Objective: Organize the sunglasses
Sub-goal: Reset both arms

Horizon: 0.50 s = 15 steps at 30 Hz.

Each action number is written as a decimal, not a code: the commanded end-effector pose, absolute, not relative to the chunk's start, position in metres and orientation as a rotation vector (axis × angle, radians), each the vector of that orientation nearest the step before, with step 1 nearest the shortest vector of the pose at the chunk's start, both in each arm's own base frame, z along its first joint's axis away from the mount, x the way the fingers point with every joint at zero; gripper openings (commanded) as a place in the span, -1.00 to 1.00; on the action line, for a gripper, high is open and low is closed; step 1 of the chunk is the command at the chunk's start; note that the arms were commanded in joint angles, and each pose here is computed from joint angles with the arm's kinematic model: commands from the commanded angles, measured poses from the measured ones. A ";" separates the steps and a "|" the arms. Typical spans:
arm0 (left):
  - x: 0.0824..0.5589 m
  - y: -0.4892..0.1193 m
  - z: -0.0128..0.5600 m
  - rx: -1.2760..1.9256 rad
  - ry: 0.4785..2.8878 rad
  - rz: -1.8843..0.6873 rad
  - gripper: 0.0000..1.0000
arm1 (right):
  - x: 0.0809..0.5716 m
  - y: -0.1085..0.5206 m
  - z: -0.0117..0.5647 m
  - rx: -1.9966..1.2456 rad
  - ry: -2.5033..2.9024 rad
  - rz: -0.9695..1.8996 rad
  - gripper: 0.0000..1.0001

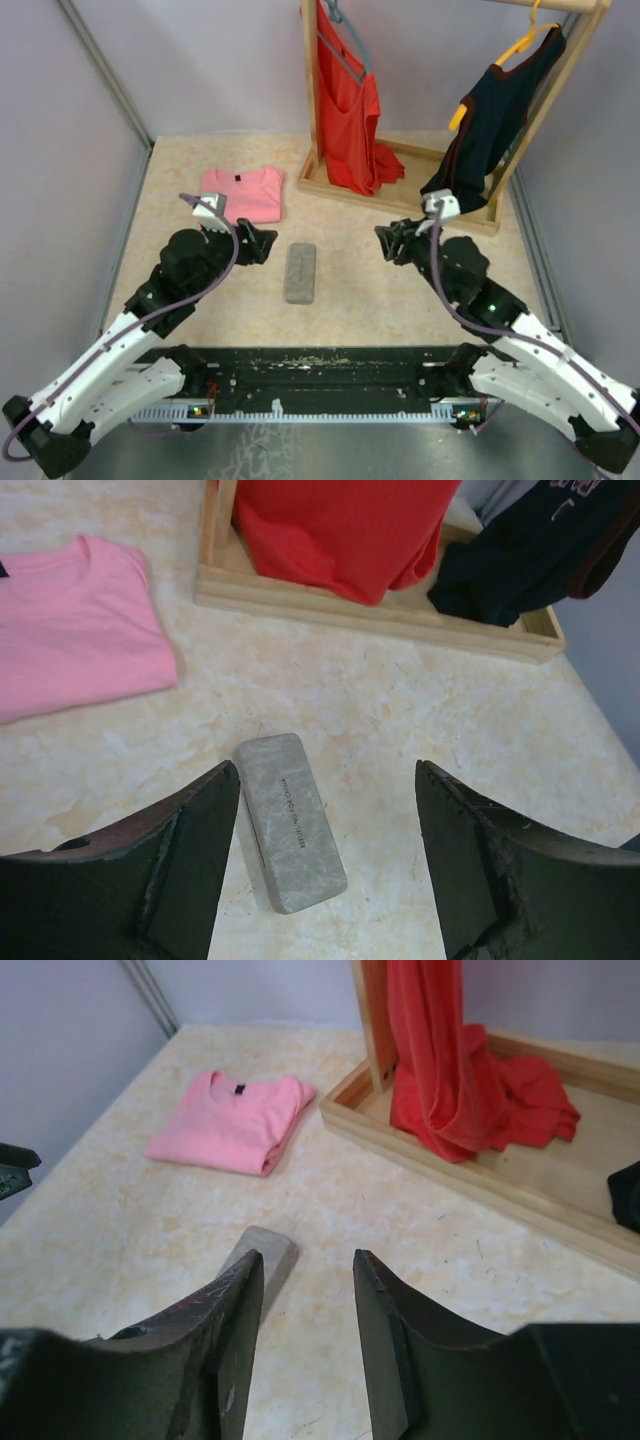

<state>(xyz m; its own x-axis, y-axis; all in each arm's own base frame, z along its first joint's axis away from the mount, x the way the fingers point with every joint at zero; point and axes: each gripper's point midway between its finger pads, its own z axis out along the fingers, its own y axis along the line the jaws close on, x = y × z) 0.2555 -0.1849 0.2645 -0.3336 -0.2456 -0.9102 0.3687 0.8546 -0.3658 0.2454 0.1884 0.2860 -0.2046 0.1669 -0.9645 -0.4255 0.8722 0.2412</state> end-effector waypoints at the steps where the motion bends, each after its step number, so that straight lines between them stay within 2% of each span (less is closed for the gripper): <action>1: 0.247 -0.159 0.267 0.061 1.780 -0.542 0.56 | 0.224 0.149 0.287 -0.193 1.664 0.464 -0.09; 4: 0.237 -0.147 0.264 0.034 1.777 -0.535 0.68 | 0.204 0.132 0.291 -0.147 1.599 0.530 0.12; 6: 0.232 -0.135 0.256 -0.030 1.792 -0.522 0.93 | 0.195 0.121 0.287 -0.104 1.574 0.555 0.23; 7: 0.228 -0.131 0.251 -0.055 1.798 -0.521 0.99 | 0.192 0.116 0.284 -0.078 1.562 0.568 0.29; 12: 0.216 -0.123 0.232 -0.131 1.801 -0.568 1.00 | 0.181 0.090 0.267 0.042 1.542 0.564 0.67; 15: 0.211 -0.120 0.220 -0.163 1.828 -0.580 1.00 | 0.178 0.081 0.268 0.094 1.525 0.572 0.74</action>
